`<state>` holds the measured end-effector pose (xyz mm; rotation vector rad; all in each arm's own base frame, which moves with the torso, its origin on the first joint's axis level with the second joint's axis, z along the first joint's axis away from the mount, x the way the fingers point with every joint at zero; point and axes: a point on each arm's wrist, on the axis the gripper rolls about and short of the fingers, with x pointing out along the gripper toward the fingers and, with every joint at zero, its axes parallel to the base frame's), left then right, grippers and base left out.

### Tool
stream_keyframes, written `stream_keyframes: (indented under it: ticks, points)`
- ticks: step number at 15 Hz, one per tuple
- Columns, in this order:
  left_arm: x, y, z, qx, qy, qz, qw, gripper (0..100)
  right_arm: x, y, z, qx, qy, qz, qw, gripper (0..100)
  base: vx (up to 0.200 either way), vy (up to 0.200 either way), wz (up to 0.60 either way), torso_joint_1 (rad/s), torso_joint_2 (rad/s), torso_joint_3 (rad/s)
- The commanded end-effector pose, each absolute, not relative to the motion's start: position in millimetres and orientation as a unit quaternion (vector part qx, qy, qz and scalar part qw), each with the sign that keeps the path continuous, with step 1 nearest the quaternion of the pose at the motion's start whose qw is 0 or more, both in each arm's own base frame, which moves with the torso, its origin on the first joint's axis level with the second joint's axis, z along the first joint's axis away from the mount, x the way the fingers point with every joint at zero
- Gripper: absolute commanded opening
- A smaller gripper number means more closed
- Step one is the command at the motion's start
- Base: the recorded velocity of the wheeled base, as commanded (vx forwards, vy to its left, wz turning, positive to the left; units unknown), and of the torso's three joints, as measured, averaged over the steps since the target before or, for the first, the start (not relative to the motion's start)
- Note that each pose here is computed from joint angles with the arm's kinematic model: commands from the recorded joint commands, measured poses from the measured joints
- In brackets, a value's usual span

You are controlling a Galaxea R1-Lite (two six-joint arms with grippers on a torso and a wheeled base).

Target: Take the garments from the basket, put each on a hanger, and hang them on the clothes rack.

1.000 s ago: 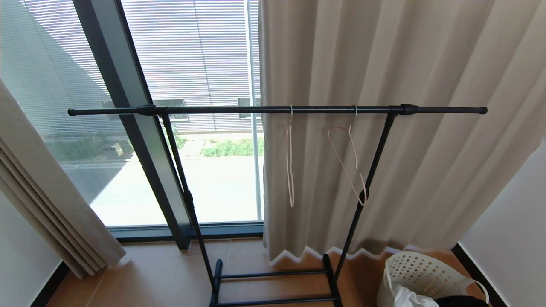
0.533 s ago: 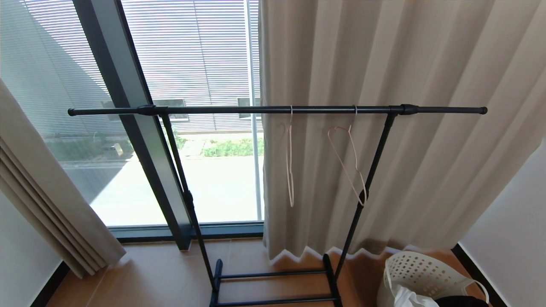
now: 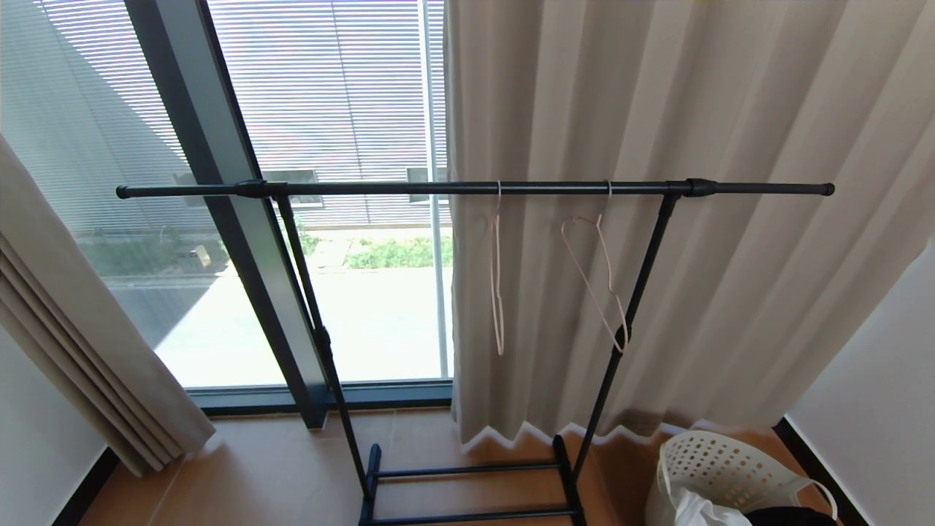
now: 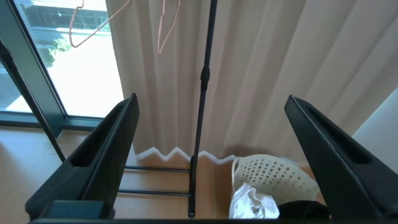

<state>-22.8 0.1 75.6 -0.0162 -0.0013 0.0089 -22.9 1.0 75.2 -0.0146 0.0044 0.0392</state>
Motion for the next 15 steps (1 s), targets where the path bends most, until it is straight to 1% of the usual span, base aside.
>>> stream_keyframes:
  ticks: [1,15]
  points:
    - [-22.8,0.1,75.6,-0.006,-0.001,0.005,1.0,100,-22.9,0.9,75.4,-0.004,0.001,0.018,1.0,100,0.0,0.0,0.0,0.0,0.0,0.0]
    - [-22.8,0.1,75.6,-0.005,-0.001,0.004,1.0,100,-22.9,0.8,75.7,-0.005,0.0,0.015,1.0,100,0.0,0.0,0.0,0.0,0.0,0.0]
